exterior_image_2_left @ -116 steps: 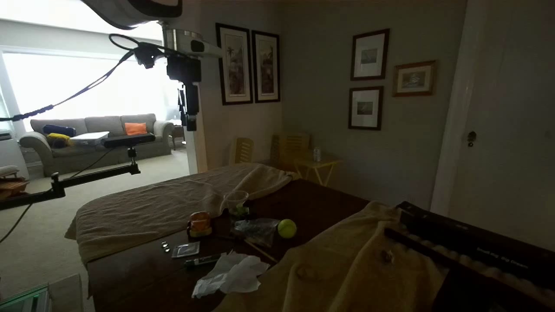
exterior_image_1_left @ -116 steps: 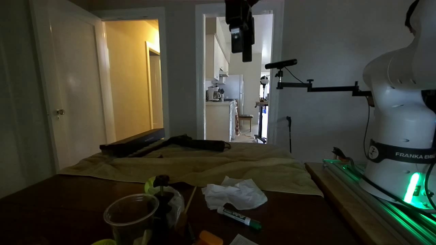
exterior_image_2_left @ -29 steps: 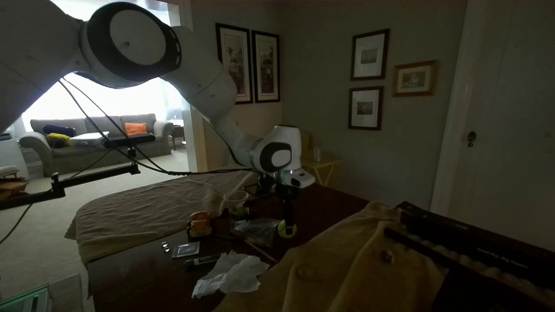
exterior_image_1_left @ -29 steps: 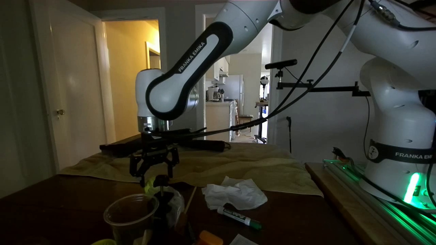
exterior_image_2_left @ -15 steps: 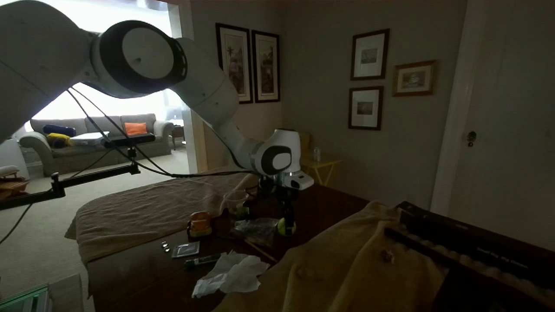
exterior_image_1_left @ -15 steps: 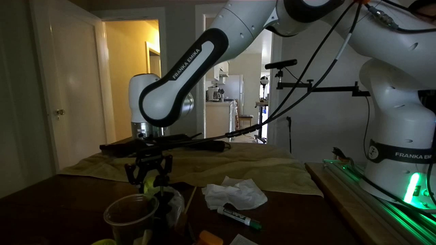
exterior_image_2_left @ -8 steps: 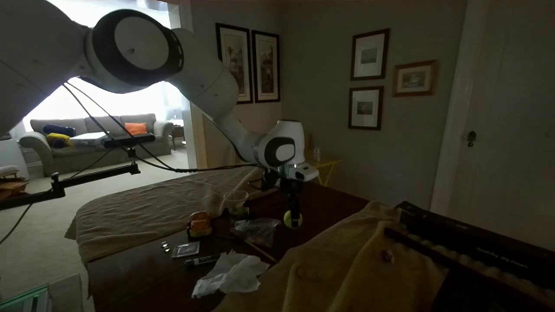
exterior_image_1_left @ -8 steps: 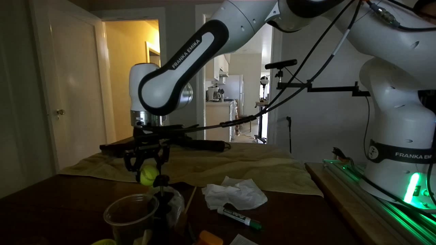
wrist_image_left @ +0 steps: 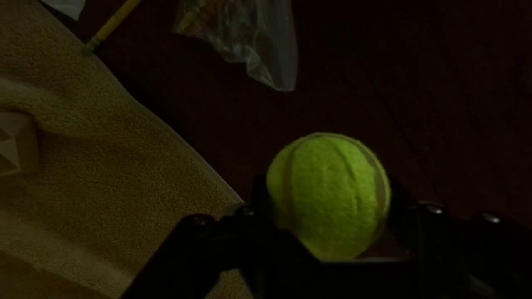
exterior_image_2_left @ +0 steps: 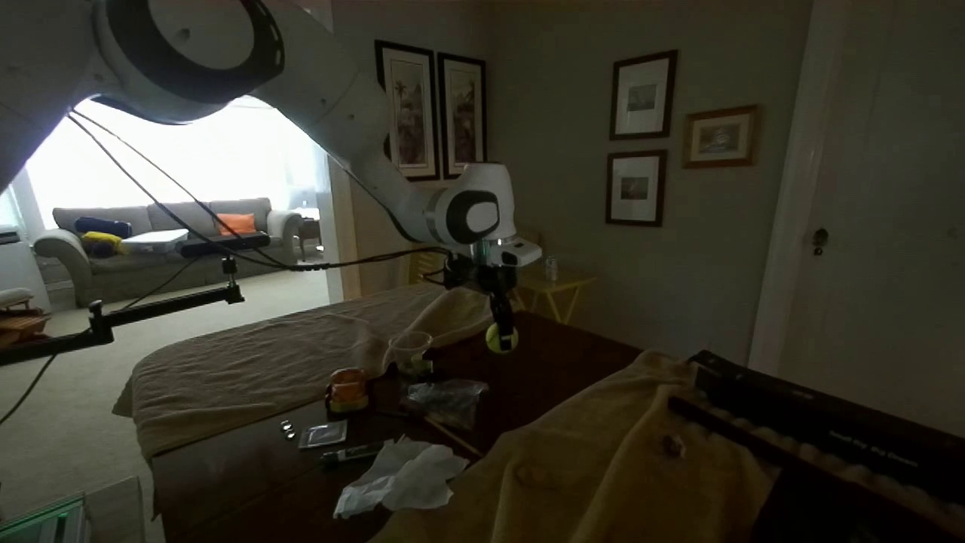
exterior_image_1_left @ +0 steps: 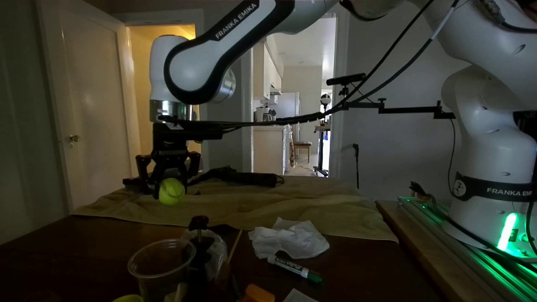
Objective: Move the tennis ball to the clear cup
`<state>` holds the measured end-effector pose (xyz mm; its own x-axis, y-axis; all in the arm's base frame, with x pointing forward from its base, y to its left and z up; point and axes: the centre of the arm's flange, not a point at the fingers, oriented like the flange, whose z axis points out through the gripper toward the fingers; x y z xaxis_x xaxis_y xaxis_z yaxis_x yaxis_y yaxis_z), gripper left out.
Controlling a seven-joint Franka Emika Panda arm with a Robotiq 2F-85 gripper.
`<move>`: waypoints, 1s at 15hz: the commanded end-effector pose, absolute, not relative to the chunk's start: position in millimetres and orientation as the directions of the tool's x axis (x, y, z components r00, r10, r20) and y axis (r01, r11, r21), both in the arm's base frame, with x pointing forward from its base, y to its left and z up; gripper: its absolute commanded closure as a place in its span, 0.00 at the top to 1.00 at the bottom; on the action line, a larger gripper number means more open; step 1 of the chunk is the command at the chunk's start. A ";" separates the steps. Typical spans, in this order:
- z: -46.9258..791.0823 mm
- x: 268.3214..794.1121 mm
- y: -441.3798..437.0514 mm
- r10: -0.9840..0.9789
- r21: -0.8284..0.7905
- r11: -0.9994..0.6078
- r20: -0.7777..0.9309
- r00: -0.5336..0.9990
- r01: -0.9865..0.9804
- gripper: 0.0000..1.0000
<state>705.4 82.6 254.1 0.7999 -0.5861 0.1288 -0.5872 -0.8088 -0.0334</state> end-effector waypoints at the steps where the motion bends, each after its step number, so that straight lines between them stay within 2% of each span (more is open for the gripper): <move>1: 280.6 674.1 108.3 -0.549 -0.008 -0.834 0.107 0.829 -0.551 0.42; 15: 275.2 631.2 190.3 -0.372 0.016 -0.928 0.017 0.928 -0.373 0.42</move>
